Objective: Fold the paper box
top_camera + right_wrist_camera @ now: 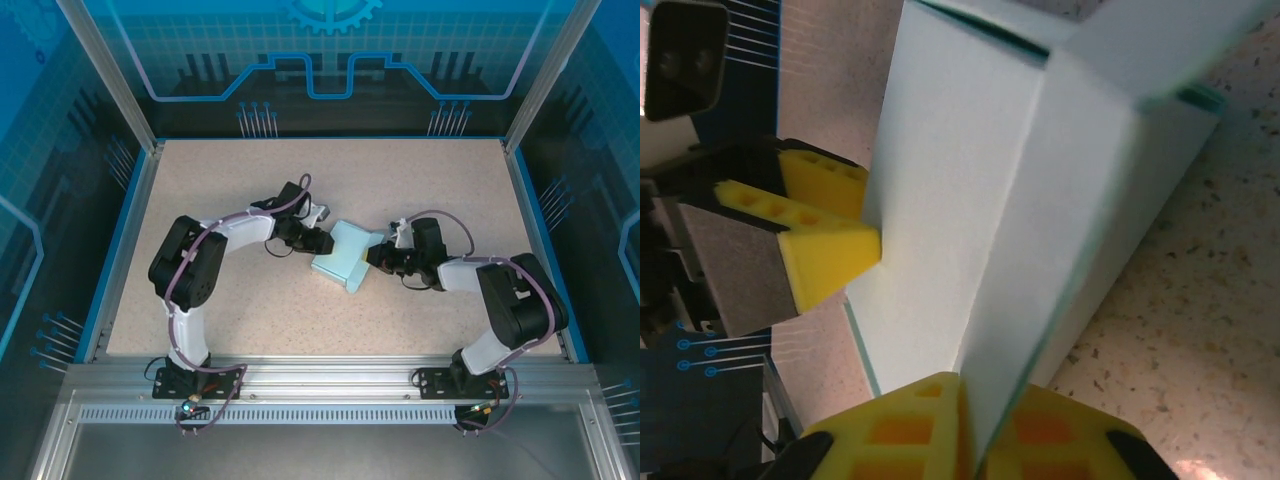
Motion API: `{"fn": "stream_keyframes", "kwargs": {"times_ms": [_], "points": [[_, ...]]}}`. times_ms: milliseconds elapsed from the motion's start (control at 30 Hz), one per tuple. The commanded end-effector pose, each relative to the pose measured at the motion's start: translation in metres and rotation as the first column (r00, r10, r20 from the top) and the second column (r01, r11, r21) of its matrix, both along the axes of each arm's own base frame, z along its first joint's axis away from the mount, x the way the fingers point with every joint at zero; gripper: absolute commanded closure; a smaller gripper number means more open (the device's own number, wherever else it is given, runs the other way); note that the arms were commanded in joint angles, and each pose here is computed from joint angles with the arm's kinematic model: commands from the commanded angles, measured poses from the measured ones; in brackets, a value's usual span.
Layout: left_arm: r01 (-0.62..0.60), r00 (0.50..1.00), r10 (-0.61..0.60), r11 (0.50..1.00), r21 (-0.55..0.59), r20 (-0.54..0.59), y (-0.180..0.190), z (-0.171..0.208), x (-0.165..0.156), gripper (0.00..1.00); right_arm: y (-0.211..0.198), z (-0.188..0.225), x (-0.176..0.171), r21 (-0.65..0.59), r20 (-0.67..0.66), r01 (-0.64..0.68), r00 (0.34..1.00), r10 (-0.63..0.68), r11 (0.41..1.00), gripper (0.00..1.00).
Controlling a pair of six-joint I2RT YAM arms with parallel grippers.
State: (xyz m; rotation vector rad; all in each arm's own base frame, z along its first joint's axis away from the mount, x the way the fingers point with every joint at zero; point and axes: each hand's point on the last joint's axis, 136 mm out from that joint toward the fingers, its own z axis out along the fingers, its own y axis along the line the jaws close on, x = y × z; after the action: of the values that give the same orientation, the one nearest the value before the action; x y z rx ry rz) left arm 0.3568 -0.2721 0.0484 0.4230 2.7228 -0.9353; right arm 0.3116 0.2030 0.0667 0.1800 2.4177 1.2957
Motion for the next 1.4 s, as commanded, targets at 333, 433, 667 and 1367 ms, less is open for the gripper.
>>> {"fn": "stream_keyframes", "kwargs": {"times_ms": [333,433,667,1367], "points": [[0.056,0.992,-0.066,0.995,-0.087,-0.110,-0.017,-0.003,-0.029,0.57,0.001,0.069,-0.009,0.047,0.146,0.014,0.989,-0.020,0.999,0.91],[0.071,0.990,-0.083,0.992,-0.104,-0.111,-0.024,-0.001,-0.030,0.55,0.000,0.075,-0.011,0.040,0.143,0.027,0.989,-0.032,0.999,0.90],[0.106,0.988,-0.117,0.988,-0.112,-0.101,-0.042,-0.001,-0.030,0.51,-0.006,0.074,-0.013,0.009,0.098,0.093,0.991,-0.094,0.996,0.88],[0.094,0.991,-0.103,0.990,-0.104,-0.080,-0.056,-0.002,-0.007,0.45,-0.008,0.044,0.002,-0.180,0.060,0.287,0.958,-0.281,0.941,0.90]]}}
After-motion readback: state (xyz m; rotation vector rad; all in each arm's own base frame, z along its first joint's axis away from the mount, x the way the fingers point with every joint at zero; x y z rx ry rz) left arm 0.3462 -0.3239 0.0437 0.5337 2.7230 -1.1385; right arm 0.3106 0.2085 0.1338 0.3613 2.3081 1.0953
